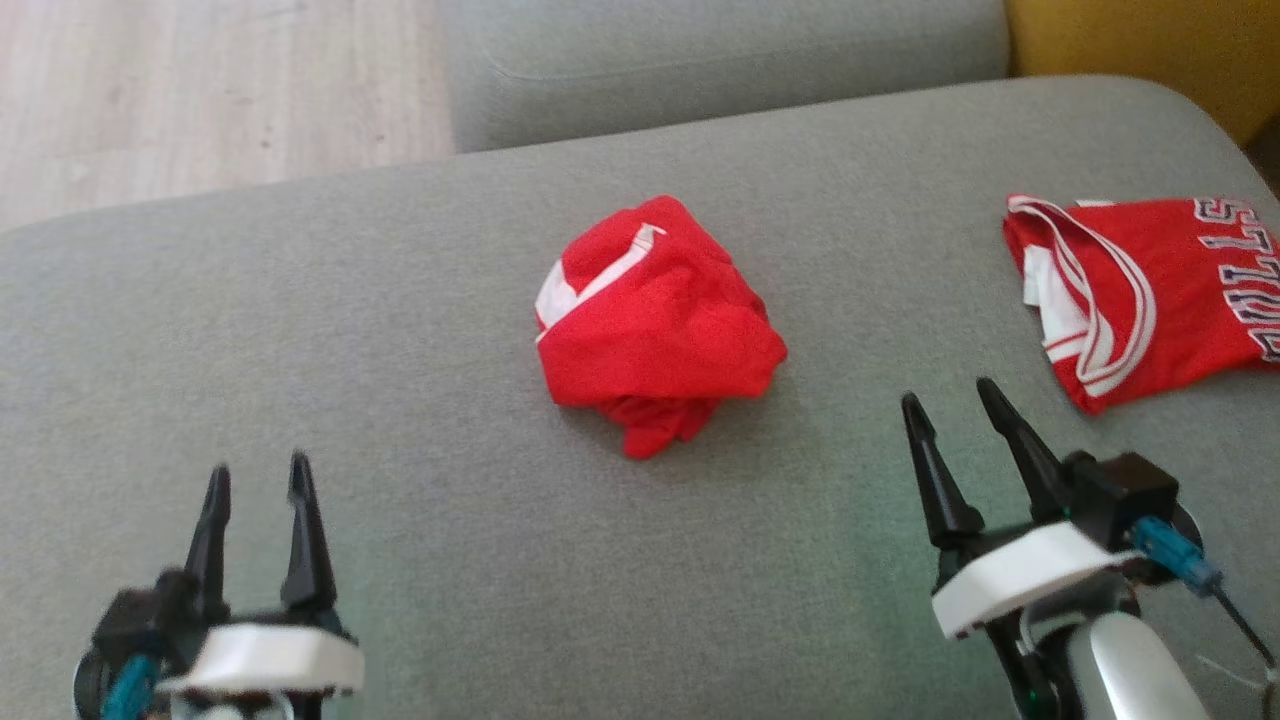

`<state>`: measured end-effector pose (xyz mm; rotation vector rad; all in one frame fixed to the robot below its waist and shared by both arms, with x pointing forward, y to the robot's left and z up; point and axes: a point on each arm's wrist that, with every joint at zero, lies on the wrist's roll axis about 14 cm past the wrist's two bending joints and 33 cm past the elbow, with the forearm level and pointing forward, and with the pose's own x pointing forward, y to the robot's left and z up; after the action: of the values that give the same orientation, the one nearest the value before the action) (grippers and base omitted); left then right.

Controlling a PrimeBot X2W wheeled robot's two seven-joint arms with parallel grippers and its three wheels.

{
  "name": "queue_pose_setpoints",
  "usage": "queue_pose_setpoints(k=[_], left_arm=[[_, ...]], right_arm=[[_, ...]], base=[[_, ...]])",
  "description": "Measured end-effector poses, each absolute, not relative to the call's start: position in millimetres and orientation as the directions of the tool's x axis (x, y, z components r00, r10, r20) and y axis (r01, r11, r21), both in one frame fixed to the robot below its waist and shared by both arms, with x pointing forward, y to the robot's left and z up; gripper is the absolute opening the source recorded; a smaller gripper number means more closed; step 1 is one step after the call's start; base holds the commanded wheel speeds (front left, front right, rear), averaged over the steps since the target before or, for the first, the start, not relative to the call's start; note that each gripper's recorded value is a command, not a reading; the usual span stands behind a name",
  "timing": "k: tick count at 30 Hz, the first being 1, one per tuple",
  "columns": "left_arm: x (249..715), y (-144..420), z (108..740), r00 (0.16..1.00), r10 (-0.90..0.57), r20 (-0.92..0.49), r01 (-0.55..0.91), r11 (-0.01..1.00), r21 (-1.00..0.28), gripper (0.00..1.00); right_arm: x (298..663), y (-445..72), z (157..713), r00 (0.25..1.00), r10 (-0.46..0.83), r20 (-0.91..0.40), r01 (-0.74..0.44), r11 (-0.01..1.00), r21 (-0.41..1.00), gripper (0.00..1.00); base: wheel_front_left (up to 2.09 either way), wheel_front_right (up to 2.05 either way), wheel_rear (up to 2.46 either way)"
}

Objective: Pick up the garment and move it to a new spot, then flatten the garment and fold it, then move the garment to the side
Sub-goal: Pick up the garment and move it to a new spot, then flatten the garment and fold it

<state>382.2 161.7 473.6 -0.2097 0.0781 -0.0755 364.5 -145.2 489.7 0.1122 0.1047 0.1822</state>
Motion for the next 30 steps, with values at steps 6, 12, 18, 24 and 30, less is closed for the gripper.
queue_pose_setpoints(k=[6,12,18,24,30], left_arm=[[361,176,474,0.996,-0.048,-0.070,0.033,0.979,-0.203,1.00],[359,182,483,0.999,-0.033,-0.041,0.024,0.981,-0.194,1.00],[360,179,483,0.998,-0.047,-0.041,0.038,0.980,-0.194,1.00],[359,176,477,0.997,-0.055,-0.059,0.043,0.980,-0.195,1.00],[362,177,469,0.995,-0.052,-0.083,0.035,0.980,-0.197,1.00]], right_arm=[[359,-145,484,0.976,0.185,-0.111,-0.171,0.977,0.125,1.00],[360,-143,486,0.976,0.190,-0.103,-0.176,0.976,0.128,1.00],[359,-141,485,0.975,0.194,-0.109,-0.179,0.975,0.129,1.00],[360,-123,480,0.959,0.248,-0.134,-0.227,0.962,0.153,1.00],[389,-103,477,0.919,0.320,-0.231,-0.283,0.942,0.181,1.00]], base=[[0.00,0.00,0.00],[0.00,0.00,0.00],[0.00,0.00,0.00],[0.00,0.00,0.00],[0.00,0.00,0.00]])
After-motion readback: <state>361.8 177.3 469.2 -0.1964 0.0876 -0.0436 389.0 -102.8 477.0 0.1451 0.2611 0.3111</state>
